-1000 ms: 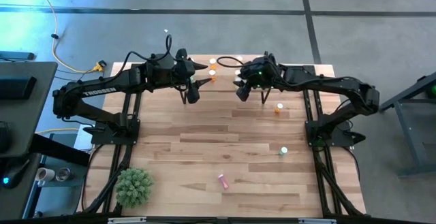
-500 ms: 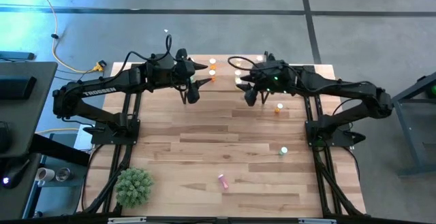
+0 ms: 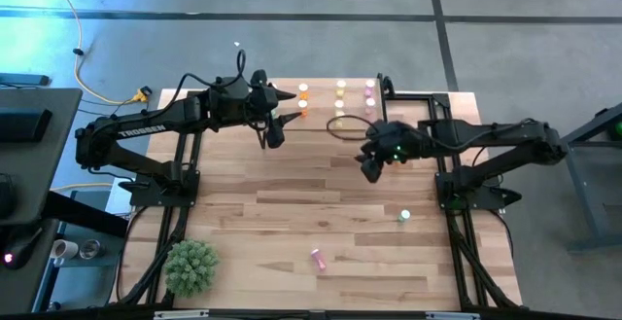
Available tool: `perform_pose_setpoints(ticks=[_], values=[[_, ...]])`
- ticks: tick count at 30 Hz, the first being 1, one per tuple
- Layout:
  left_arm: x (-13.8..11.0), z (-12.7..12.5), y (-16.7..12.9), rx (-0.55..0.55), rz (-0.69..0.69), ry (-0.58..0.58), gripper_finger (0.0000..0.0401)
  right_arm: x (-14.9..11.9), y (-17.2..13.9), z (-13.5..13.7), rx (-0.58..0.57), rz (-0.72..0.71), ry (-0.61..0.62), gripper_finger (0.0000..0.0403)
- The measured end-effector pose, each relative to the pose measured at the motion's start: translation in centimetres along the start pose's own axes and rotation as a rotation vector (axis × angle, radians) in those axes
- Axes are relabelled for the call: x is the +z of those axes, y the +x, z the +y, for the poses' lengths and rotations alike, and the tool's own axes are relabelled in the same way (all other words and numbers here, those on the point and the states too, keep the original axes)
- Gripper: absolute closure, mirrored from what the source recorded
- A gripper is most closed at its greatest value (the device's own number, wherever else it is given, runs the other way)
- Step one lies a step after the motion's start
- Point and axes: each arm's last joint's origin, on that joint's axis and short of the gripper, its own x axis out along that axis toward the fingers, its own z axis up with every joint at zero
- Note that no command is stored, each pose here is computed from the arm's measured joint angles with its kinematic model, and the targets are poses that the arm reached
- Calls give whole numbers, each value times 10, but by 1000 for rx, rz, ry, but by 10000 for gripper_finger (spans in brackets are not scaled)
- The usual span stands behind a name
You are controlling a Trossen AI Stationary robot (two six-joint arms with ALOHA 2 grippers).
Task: Pick and place medicine bottles onto shelf by color
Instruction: Put the violet pill bottle on the shelf aligned with the other violet pill bottles
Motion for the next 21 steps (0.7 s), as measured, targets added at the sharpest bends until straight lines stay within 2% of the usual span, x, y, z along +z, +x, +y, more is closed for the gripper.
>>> perform_pose_setpoints(ticks=[8, 13, 21], values=[[-2, 0, 0, -1, 21, 32, 183, -17, -4, 17, 27, 75, 120, 235], [-5, 1, -5, 43, 65, 44, 183, -24, -4, 34, 91, 85, 191, 235], [-3, 6, -29, 45, 68, 44, 183, -17, 9, 65, 239, -55, 233, 235]])
